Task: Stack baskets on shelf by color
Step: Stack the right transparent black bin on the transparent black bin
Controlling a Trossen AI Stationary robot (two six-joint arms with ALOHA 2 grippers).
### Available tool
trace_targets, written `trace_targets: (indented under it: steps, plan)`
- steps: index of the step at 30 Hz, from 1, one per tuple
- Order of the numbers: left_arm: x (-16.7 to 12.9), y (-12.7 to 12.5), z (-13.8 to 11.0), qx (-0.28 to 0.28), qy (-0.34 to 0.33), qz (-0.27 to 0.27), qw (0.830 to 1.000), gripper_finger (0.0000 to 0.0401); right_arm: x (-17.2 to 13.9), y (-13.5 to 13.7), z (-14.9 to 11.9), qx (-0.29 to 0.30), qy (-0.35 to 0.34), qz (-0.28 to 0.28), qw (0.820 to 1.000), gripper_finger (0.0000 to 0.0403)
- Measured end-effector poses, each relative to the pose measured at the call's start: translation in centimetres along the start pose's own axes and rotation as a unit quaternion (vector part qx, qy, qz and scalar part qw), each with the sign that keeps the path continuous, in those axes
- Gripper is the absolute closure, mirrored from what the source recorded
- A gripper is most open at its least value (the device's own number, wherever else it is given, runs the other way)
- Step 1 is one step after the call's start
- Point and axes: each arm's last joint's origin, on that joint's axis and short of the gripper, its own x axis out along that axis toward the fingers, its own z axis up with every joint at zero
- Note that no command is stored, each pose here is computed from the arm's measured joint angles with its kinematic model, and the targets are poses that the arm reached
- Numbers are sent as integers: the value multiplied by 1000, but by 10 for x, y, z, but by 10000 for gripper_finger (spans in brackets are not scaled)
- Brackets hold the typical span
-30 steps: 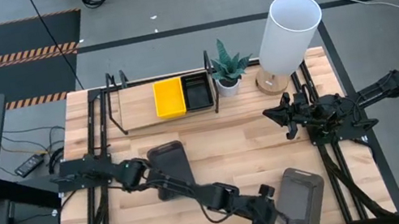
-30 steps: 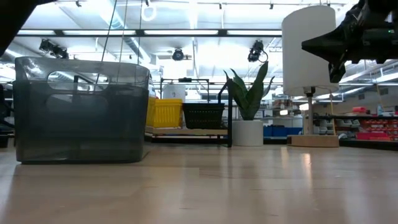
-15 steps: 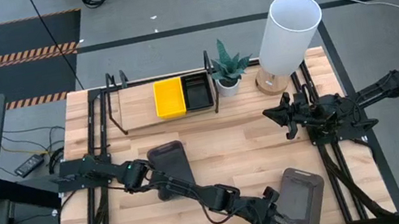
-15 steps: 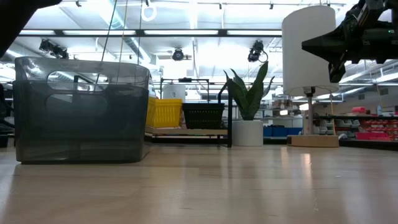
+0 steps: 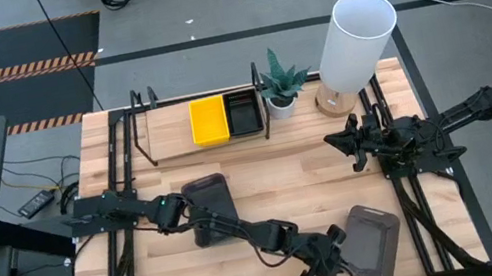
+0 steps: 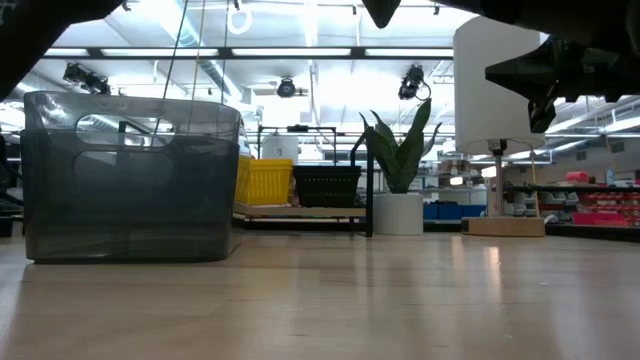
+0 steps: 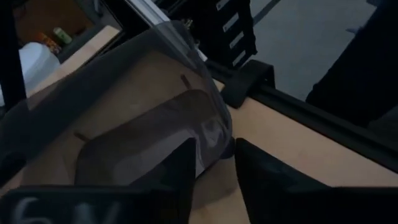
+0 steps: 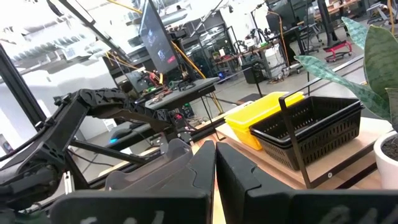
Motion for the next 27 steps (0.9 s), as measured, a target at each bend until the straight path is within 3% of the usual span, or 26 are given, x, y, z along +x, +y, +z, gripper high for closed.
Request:
trace_targets:
  steps: [11,20,27]
  plan:
    - [-10,1,5,-5,32,-13,999,383,0,0,0,0,0,0,1000,384]
    - [-51,16,24,-71,86,-52,992,392,0,0,0,0,0,0,1000,384]
    - [-94,21,32,-111,171,-117,972,393,0,0,0,0,0,0,1000,384]
